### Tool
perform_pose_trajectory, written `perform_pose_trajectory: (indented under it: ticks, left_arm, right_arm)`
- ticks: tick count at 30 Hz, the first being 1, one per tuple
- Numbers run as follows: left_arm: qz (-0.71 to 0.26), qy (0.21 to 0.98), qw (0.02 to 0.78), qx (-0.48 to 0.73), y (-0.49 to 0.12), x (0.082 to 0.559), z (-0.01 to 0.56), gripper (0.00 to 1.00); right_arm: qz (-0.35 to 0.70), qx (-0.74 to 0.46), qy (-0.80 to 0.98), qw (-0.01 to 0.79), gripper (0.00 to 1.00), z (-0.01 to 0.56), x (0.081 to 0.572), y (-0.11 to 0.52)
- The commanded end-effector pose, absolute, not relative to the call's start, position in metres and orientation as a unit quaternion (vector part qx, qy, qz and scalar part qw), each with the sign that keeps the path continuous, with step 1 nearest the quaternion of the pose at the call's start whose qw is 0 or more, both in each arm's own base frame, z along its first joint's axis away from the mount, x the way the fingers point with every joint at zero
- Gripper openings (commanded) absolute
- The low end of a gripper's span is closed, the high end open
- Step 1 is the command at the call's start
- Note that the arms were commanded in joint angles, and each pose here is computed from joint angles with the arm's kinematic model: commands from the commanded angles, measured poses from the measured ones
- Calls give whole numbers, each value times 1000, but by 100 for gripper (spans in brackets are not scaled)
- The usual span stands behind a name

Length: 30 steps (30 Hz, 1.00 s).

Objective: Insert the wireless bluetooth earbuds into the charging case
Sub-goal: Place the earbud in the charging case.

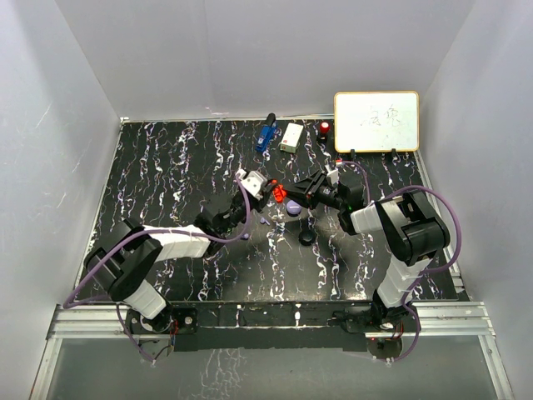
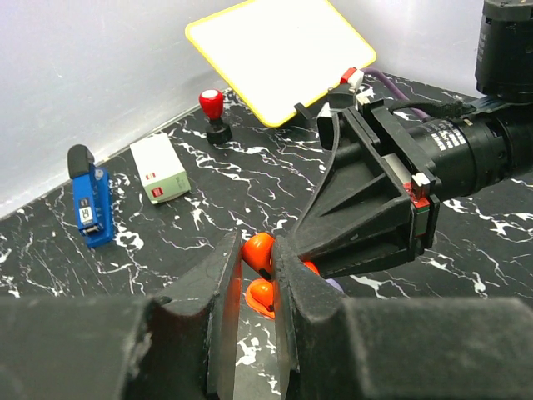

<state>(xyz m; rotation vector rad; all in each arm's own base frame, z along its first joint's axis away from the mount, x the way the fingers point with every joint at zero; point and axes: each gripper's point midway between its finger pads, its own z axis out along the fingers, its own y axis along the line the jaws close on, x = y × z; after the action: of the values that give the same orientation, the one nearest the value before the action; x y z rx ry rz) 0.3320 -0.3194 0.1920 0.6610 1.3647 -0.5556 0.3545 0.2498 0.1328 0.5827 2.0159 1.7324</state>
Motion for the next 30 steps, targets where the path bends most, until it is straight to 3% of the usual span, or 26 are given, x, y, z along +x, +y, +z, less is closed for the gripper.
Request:
perform_pose_trajectory:
  ticks: [1, 30]
  left_arm:
    - [-229, 562, 732, 310, -322, 330, 216, 0]
    - [-141, 530, 766, 335, -324, 322, 194, 0]
  right_arm:
    - [644, 186, 701, 245, 0, 172, 362, 250]
    - [658, 186, 690, 239, 0, 178, 359, 251]
